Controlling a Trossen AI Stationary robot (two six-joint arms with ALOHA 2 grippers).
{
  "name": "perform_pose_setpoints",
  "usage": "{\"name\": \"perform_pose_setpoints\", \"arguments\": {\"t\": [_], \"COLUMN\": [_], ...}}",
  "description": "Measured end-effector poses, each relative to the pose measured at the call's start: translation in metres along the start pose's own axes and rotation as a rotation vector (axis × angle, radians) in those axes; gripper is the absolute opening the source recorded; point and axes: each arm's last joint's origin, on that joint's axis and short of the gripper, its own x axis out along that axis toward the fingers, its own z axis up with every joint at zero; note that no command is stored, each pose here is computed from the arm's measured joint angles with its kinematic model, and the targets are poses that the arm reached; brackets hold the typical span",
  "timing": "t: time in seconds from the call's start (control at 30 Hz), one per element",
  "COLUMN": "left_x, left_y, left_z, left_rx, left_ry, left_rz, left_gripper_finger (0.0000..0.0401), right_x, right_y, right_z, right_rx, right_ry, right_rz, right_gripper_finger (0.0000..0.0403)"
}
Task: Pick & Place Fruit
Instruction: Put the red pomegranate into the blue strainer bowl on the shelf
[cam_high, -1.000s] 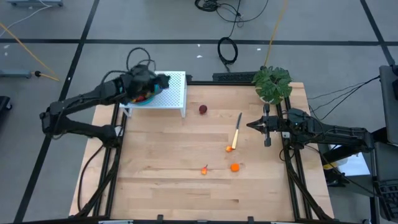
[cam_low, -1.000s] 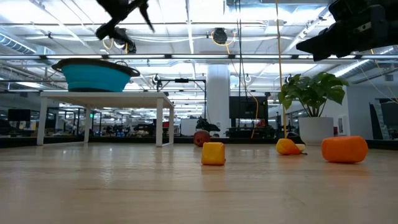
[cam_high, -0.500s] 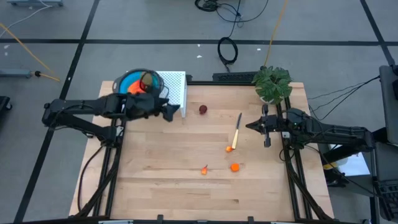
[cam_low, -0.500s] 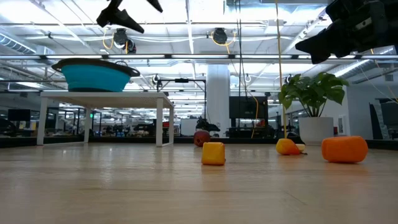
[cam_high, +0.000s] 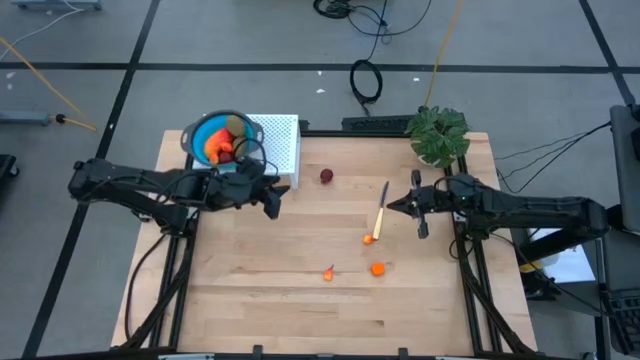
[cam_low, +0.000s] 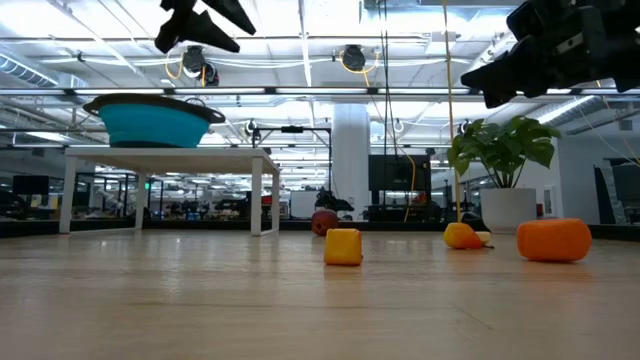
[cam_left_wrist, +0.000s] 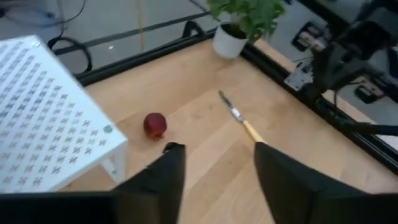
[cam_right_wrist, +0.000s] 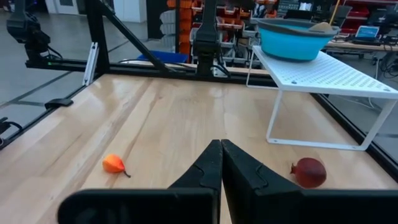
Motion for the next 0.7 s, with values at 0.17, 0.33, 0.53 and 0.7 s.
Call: {"name": "perform_pose_setpoints", "arguments": {"t": [0.17, 0.33, 0.53, 0.7], "left_x": [0.0, -0.01, -0.031, -0.044], "left_y": [0.003, 0.015, 0.034, 0.049], "left_z": [-0.007, -0.013, -0.025, -0.038], "left_rx": [0.091, 0.111, 0.106, 0.146], "left_ry": [0.004, -0.078, -0.173, -0.202], "left_rz": [-0.081, -0.177, -0.357, -0.432], "left_gripper_finger": [0.0097, 0.0018, 0.0019, 0.0005], "right_x": [0.007, 0.019, 0.041, 0.066], "right_y": [-0.002, -0.006, -0.013, -0.022], "right_z": [0.004, 0.018, 0.032, 0.046], "right_rx": [0.0, -0.009, -0.038, -0.053], "right_ry": [0.002, 0.02, 0.087, 0.147], "right_rz": [0.0, 0.001, -0.001, -0.041], "right_gripper_finger": [0.0, 0.0, 0.0, 0.0002]}}
